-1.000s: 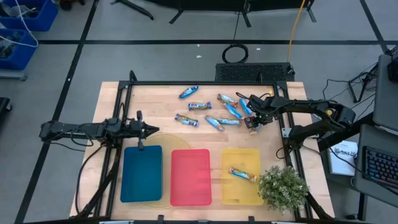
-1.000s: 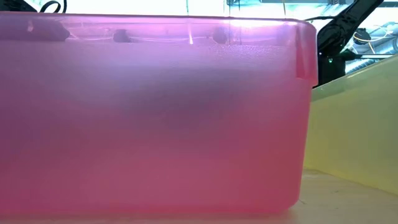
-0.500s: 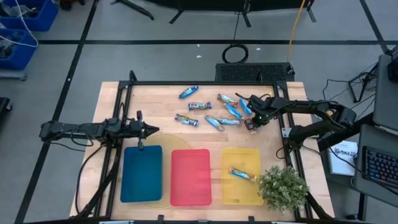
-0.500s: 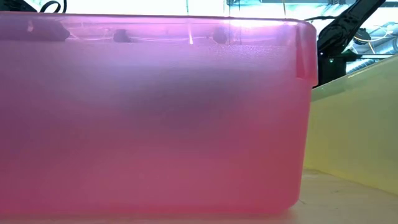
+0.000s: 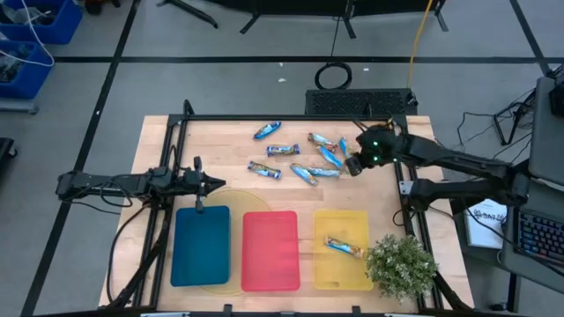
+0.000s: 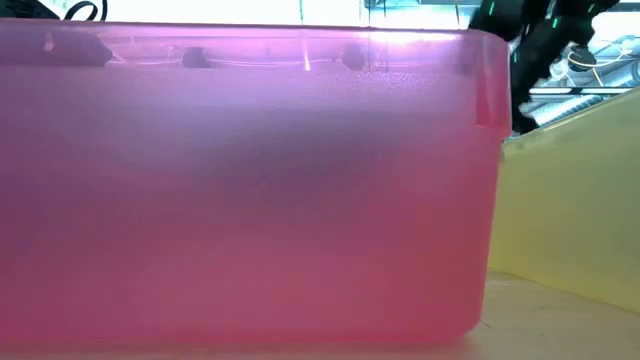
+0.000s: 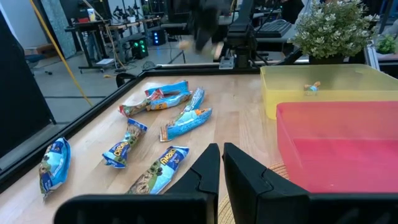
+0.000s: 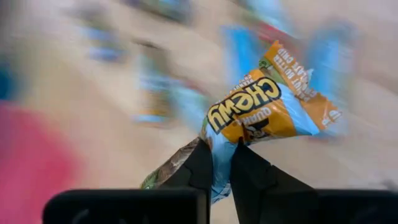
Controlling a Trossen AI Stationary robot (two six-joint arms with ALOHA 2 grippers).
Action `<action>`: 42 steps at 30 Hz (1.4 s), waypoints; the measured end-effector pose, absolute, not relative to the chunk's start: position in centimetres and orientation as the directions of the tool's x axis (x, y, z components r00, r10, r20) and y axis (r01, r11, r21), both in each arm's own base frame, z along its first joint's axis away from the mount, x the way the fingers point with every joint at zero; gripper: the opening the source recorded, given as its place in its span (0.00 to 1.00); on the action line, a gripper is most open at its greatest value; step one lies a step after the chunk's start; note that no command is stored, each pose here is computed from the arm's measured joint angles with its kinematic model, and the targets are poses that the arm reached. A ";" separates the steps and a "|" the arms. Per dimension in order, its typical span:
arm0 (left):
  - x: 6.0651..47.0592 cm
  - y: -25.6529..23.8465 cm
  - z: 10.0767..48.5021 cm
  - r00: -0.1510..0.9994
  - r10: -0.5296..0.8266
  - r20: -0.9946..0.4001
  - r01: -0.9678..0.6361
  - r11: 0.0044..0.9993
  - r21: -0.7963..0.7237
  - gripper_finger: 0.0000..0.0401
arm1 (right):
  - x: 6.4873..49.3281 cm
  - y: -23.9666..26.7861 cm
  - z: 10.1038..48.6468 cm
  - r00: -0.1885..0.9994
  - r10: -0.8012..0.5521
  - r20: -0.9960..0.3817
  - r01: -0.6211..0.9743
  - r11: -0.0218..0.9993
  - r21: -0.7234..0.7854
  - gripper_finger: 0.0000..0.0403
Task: Pick and place Granola Bars by type
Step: Put the bottom right yellow granola bar into the yellow bin
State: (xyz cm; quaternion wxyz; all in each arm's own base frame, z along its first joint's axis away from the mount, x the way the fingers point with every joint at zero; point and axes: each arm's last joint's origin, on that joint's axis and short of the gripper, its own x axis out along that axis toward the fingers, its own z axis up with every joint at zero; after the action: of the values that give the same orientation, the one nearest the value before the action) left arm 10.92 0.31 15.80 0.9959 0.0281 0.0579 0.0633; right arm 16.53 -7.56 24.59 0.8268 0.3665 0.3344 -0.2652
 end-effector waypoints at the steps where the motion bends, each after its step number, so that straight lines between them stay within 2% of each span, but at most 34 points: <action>1: 10.9 0.3 15.8 0.985 0.129 -0.112 -0.123 0.990 0.063 0.08 | 16.8 -7.0 25.7 0.689 -0.182 -0.701 0.634 0.621 0.461 0.06; 4: 10.9 0.3 15.8 0.985 0.129 -0.112 -0.123 0.990 0.063 0.08 | 17.7 -4.9 28.2 0.788 -0.122 -0.603 0.493 0.713 0.500 0.06; 9: 10.9 0.3 15.8 0.985 0.129 -0.112 -0.123 0.990 0.063 0.08 | 19.9 0.1 29.5 0.846 0.092 -0.525 0.195 0.863 0.466 0.06; 13: 10.9 0.3 15.8 0.985 0.129 -0.112 -0.123 0.990 0.063 0.08 | 22.0 4.5 28.6 0.824 0.254 -0.507 0.014 0.885 0.465 0.05; 16: 10.9 0.3 15.8 0.985 0.129 -0.112 -0.123 0.990 0.063 0.08 | 22.7 6.8 26.7 0.747 0.285 -0.600 0.045 0.879 0.474 0.05; 23: 10.9 0.3 15.8 0.985 0.129 -0.112 -0.123 0.990 0.063 0.08 | 22.8 9.1 22.6 0.459 0.258 -0.850 0.295 0.858 0.420 0.05; 30: 10.9 0.3 15.8 0.985 0.129 -0.112 -0.123 0.990 0.063 0.08 | 23.3 10.2 21.1 0.305 0.288 -0.908 0.351 0.852 0.388 0.05; 36: 10.9 0.3 15.8 0.985 0.129 -0.112 -0.123 0.990 0.063 0.08 | 22.8 9.7 19.7 0.156 0.237 -0.959 0.458 0.843 0.283 0.05; 38: 10.9 0.3 15.8 0.985 0.129 -0.111 -0.123 0.990 0.063 0.08 | 22.7 9.3 19.4 0.123 0.215 -0.969 0.493 0.834 0.248 0.08; 42: 10.9 0.3 15.8 0.985 0.129 -0.112 -0.123 0.990 0.063 0.08 | 23.0 8.5 19.2 0.127 0.182 -0.975 0.534 0.816 0.221 0.22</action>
State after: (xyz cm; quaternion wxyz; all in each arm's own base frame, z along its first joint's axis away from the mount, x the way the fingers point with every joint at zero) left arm 10.92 0.31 15.80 0.9959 0.0279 0.0578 0.0633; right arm 23.01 8.47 19.23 0.6980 0.2759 0.6487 -0.1263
